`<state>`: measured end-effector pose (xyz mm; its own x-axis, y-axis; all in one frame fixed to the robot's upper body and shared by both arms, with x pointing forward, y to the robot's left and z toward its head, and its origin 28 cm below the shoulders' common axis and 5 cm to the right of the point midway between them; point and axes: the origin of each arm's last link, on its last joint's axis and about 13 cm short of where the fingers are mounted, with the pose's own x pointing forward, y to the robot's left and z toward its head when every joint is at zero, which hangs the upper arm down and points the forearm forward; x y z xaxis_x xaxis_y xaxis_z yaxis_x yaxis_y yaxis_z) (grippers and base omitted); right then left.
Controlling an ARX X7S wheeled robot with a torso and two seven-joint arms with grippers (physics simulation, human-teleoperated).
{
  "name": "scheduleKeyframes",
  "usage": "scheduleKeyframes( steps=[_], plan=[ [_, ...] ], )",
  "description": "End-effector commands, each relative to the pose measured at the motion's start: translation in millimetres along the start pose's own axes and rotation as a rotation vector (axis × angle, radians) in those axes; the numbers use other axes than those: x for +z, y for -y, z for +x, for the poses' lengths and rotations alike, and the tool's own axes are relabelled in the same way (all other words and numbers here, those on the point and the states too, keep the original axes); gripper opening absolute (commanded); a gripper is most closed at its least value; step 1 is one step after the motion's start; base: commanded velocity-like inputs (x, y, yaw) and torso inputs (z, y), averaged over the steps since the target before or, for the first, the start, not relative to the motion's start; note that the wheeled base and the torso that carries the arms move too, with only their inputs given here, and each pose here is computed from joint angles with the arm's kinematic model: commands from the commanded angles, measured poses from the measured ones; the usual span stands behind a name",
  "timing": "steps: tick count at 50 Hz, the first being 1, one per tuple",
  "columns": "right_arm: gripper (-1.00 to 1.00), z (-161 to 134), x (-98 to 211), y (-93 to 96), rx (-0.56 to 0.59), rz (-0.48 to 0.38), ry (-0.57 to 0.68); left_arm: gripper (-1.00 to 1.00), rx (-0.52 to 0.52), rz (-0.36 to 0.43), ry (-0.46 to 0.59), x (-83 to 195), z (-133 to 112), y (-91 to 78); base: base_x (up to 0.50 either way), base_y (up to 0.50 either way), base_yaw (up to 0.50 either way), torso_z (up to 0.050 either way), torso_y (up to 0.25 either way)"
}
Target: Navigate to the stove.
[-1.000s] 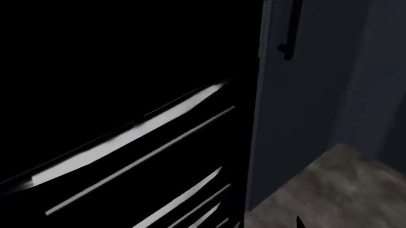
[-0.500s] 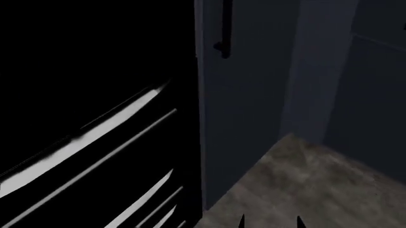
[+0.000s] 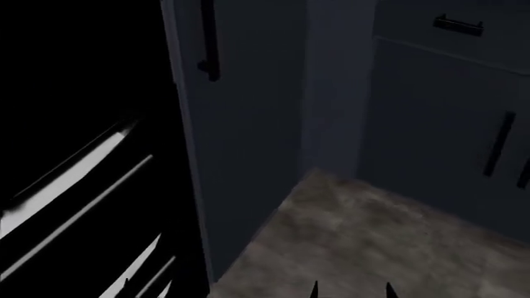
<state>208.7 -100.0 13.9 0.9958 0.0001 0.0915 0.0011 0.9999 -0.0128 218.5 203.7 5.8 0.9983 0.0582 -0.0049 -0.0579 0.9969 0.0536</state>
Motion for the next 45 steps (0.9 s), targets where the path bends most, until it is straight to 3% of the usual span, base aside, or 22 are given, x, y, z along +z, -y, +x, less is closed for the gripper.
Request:
scheduleKeyframes(
  steps=[1, 45],
  plan=[
    [1.00, -0.2, 0.3, 0.1, 0.003, 0.002, -0.002, 1.00, 0.001, 0.001, -0.001, 0.0, 0.1, 0.1, 0.04, -0.07, -0.50, 0.000, 0.000],
    [1.00, -0.8, 0.8, 0.7, 0.010, 0.017, -0.013, 1.00, 0.000, -0.004, -0.003, 0.8, -0.2, 0.0, 0.06, -0.17, -0.50, 0.000, 0.000]
  ],
)
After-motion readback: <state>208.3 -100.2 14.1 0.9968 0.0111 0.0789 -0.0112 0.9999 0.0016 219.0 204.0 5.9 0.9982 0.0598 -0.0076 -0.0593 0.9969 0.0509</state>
